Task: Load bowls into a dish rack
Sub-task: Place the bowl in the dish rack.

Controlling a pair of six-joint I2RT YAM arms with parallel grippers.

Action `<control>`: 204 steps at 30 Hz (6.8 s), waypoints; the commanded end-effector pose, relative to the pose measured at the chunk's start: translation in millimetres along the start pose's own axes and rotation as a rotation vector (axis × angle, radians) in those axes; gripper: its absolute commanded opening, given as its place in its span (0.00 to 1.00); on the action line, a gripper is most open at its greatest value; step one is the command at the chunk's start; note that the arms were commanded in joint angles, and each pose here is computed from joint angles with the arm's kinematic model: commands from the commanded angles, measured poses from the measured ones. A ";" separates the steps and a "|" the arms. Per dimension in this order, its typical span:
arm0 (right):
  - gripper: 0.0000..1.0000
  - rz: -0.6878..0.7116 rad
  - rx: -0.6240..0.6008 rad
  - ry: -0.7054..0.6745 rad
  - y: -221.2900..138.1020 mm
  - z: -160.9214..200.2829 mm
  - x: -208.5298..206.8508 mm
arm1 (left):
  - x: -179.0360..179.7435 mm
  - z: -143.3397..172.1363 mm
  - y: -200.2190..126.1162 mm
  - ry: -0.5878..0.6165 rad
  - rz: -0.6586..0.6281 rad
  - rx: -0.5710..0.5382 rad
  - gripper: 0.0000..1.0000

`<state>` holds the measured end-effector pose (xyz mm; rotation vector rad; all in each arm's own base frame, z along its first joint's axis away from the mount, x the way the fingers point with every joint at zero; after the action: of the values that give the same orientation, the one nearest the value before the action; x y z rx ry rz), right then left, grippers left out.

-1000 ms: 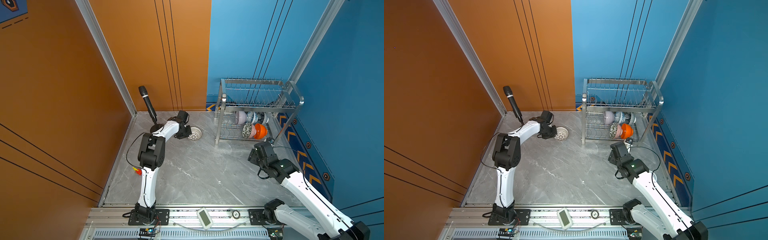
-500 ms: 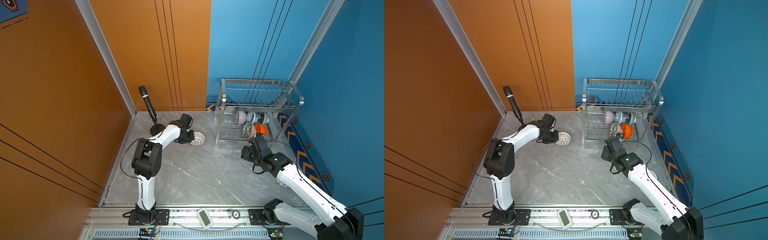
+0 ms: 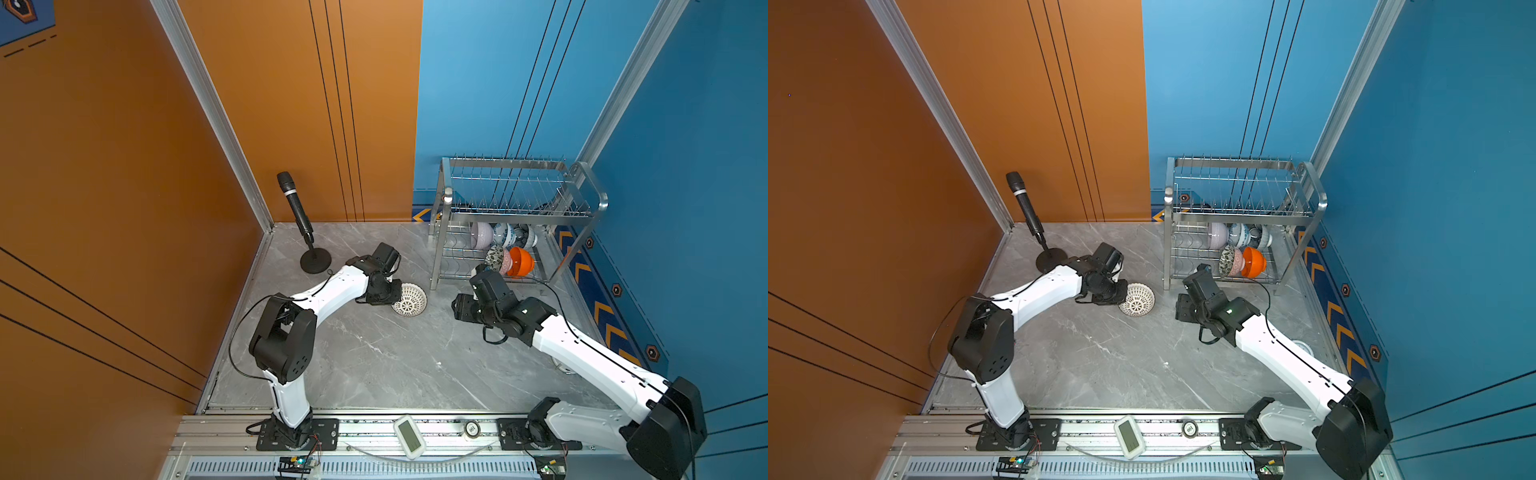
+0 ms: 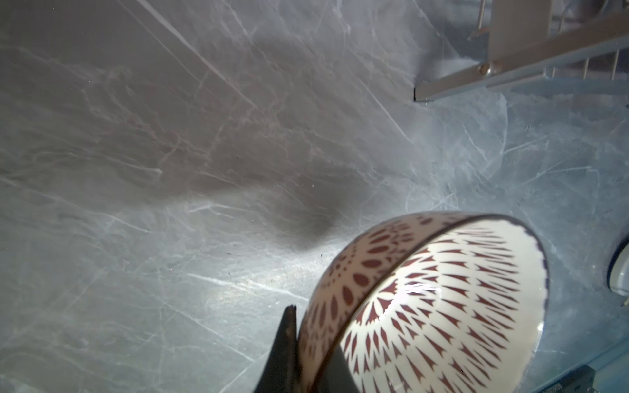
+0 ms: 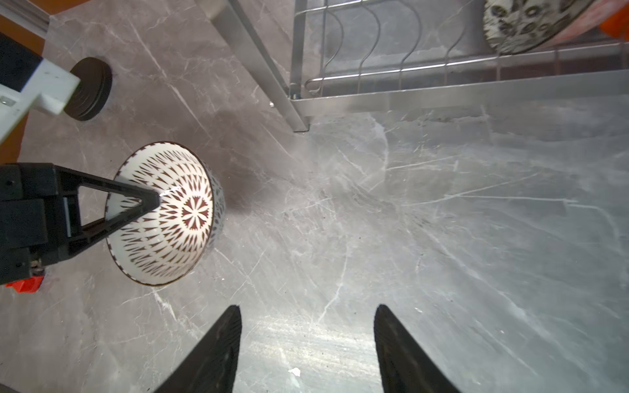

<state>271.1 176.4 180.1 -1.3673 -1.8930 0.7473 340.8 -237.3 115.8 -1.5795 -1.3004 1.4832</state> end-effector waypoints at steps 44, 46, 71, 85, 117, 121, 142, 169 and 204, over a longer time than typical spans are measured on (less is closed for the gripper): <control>0.17 -0.125 0.162 -0.026 42.8 10.4 45.1 | -73.9 53.4 -30.8 0.200 0.202 0.038 0.00; 0.17 -0.114 0.170 -0.030 43.2 10.8 43.9 | -75.6 54.2 -30.7 0.201 0.207 0.041 0.00; 0.00 -0.046 0.131 -0.030 29.0 1.6 35.3 | -82.0 56.1 -25.6 0.199 0.220 0.050 0.14; 0.00 0.079 0.114 -0.007 20.5 2.8 15.2 | -80.6 53.8 -26.5 0.189 0.216 0.043 0.55; 0.00 0.552 0.098 -0.134 -18.9 -28.3 -63.8 | -42.4 15.5 -61.1 0.052 0.206 -0.113 0.68; 0.00 0.609 0.099 -0.169 -24.4 -36.0 -70.8 | -35.8 13.6 -61.4 0.035 0.198 -0.118 0.68; 0.00 0.969 0.101 -0.447 -45.4 -84.2 -95.6 | -24.5 10.9 -58.8 -0.002 0.168 -0.131 0.66; 0.00 1.205 0.175 -0.563 -18.6 -116.2 -128.4 | -25.8 -2.0 -49.5 -0.021 0.142 -0.141 0.65; 0.00 1.097 0.190 -0.421 20.1 -133.5 -161.9 | -29.9 -9.6 -43.7 -0.054 0.128 -0.146 0.65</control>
<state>412.7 34.0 207.9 -2.1754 -1.1244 1.8721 335.2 -249.0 162.4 -1.7518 -1.3510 1.5589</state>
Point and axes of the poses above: each gripper's point midway between its finger pads, its own y axis out along the fingers, its own x axis along the line the jaws close on, z = x × y, the point moved 2 cm from there along -y, back along the fingers, and after that the axes turned 13 degrees about -y, right-handed, at the moved point
